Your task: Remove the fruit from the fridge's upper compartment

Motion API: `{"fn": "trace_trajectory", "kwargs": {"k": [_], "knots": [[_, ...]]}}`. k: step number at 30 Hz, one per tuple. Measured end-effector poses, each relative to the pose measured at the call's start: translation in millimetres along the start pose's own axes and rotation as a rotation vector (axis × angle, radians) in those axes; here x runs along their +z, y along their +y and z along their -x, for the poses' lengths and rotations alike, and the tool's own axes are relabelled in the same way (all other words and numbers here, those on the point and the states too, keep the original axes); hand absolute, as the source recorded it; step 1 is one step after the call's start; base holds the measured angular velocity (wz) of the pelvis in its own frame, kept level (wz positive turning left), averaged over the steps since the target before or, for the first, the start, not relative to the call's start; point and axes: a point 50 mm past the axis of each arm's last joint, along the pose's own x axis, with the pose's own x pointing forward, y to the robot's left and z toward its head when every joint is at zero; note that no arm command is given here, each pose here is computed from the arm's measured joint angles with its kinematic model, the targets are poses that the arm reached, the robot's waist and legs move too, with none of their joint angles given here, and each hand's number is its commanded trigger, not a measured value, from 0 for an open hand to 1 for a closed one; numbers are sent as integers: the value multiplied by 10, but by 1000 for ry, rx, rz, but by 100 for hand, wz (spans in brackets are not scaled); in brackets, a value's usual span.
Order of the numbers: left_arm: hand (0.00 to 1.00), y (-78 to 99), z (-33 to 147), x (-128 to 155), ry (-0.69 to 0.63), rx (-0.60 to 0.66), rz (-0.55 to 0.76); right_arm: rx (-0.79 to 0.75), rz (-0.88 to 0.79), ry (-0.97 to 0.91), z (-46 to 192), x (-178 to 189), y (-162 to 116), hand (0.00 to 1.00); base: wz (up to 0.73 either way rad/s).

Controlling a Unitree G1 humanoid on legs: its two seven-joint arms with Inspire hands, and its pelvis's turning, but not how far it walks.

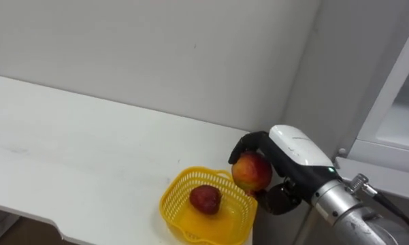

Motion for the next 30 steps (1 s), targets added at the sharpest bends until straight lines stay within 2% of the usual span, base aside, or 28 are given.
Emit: {"fn": "trace_trajectory", "kwargs": {"k": [7,13,30], "knots": [[0,4,-1,12,-4,-10,0,24,117,17,-7,-10,51,100,0],[0,38,3,-8,1,4,33,-15,202,2,-98,55,-76,100,0],[0,43,5,-22,5,15,34,1,219,-29,-140,127,-24,100,-1]]}}
